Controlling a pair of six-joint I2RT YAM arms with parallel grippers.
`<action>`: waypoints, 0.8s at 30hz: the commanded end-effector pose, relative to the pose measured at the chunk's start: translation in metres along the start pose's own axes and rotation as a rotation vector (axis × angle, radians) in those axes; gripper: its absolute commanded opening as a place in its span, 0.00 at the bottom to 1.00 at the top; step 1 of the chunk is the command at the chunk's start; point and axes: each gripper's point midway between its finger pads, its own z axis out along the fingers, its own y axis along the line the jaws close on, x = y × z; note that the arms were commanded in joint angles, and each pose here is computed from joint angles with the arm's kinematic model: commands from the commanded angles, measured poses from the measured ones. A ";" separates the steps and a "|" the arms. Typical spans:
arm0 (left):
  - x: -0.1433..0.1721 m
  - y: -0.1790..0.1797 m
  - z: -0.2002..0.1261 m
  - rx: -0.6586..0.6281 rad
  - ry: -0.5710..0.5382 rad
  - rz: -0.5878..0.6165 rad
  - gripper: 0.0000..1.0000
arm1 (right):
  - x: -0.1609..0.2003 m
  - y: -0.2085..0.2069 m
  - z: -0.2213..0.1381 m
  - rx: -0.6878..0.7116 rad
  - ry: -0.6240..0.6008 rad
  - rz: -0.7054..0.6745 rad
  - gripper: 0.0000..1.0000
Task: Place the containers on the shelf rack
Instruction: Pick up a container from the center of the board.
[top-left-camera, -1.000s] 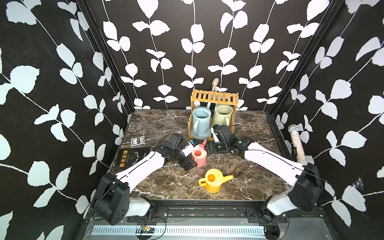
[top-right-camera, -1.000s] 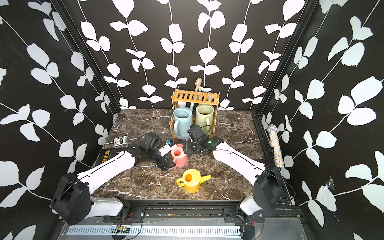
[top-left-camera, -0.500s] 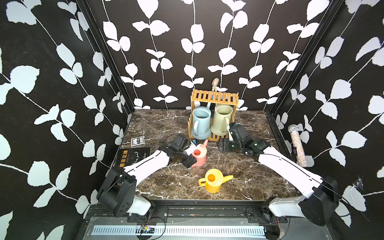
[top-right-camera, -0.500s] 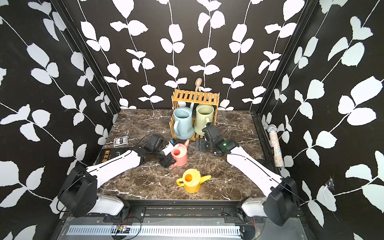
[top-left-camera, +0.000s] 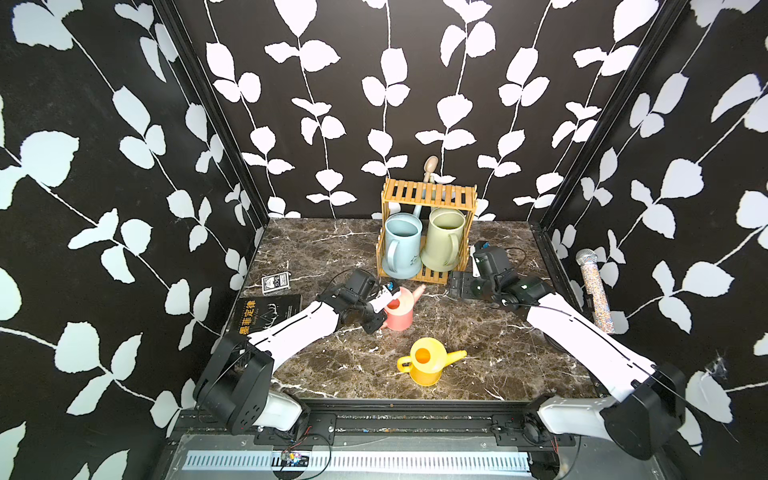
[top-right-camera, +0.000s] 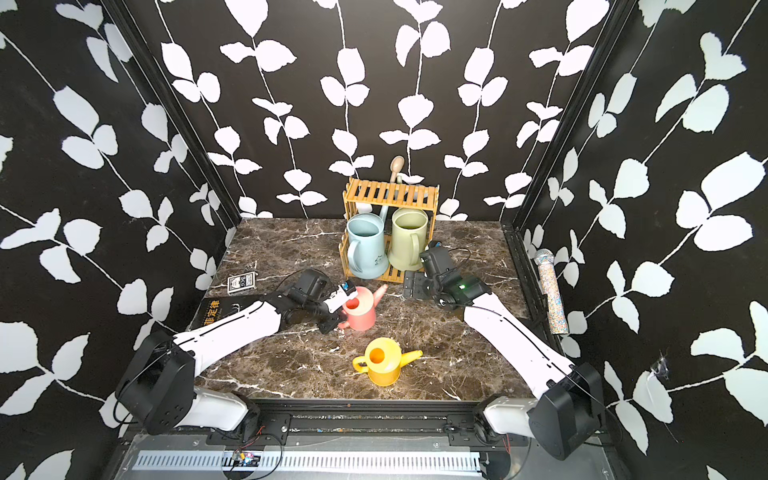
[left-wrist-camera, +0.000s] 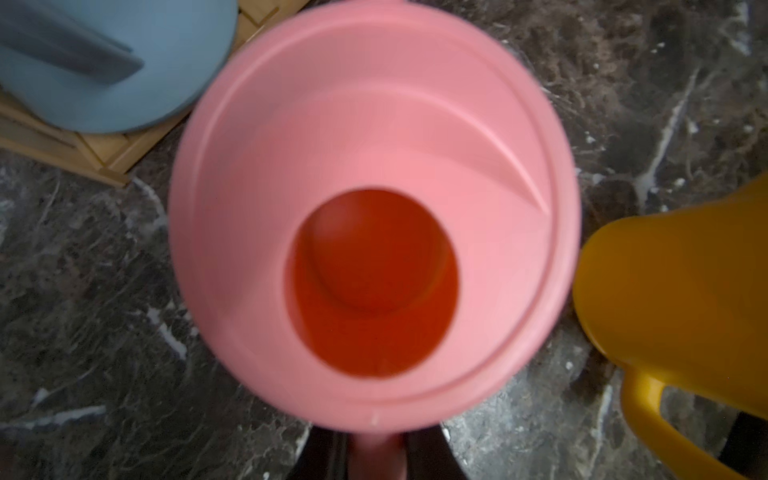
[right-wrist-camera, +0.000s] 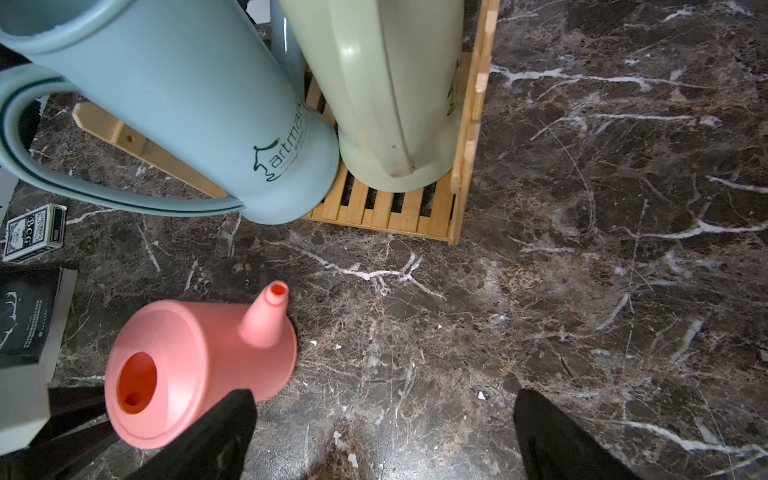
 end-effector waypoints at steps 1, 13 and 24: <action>-0.004 -0.008 -0.011 0.028 -0.035 0.045 0.02 | -0.007 0.000 -0.002 -0.003 -0.026 -0.009 0.99; -0.050 -0.029 -0.064 0.138 -0.100 0.128 0.03 | -0.012 -0.016 -0.011 0.053 -0.047 -0.003 0.99; -0.138 0.000 -0.136 -0.005 -0.192 0.168 0.00 | -0.015 -0.035 -0.015 0.079 -0.068 0.046 0.99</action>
